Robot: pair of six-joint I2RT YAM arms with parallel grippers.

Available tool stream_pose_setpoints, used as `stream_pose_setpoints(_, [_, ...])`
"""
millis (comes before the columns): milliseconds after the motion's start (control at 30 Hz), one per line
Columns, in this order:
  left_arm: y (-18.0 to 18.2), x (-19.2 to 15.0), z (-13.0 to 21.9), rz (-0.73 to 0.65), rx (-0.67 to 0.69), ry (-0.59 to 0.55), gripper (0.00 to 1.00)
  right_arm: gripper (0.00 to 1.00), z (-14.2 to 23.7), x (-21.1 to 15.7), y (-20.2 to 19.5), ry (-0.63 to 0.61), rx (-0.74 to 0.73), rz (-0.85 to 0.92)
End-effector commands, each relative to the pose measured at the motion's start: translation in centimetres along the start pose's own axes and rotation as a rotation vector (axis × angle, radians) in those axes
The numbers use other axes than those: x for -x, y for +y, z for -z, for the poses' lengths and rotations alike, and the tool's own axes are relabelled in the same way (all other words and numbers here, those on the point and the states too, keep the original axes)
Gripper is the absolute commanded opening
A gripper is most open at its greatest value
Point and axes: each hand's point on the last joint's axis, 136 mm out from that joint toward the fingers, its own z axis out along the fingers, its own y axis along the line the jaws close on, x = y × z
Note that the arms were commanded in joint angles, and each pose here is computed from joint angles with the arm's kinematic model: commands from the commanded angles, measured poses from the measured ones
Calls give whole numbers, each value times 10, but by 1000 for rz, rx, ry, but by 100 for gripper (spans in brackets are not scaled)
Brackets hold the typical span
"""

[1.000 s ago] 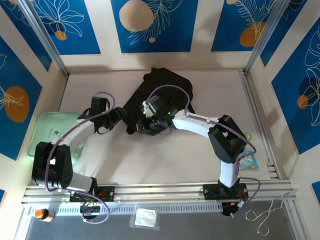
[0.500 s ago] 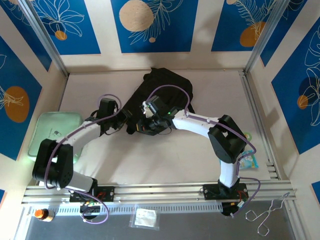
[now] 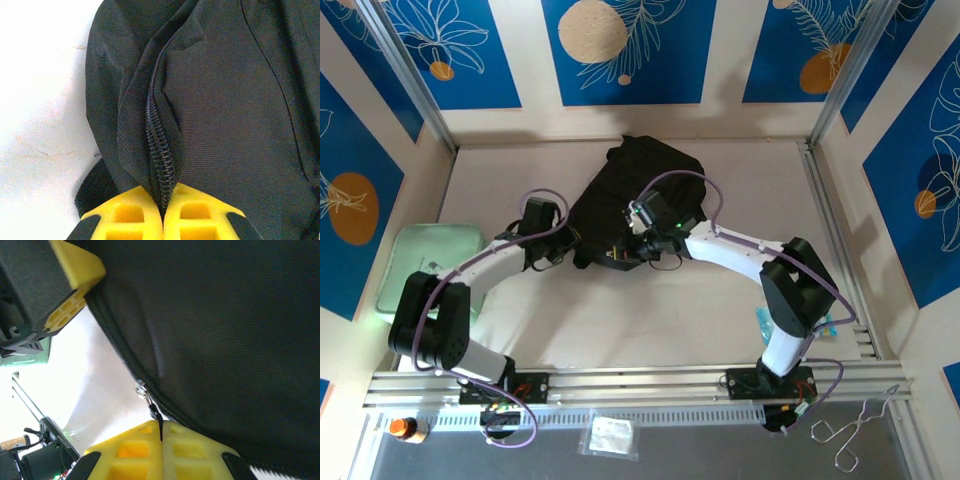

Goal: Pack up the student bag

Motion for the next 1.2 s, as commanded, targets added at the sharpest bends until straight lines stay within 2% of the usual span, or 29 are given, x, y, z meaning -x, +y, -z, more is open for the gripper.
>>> stream_pose_setpoints(0, [22,1,-1,-36,106,-9,0,0,23,-2,-16,-25,-51,-63])
stream_pose_setpoints(333, [22,0,-6,-43,104,3,0,0,41,-8,-26,-51,-73,-56])
stream_pose_setpoints(600, [29,-3,-5,-70,126,15,0,0,54,-1,-84,-89,-219,-243])
stream_pose_setpoints(867, [28,-20,-5,-217,122,127,0,0,71,30,-112,-92,-299,-301])
stream_pose_setpoints(1167, [33,-47,3,-276,90,240,0,0,84,66,-154,-135,-405,-387])
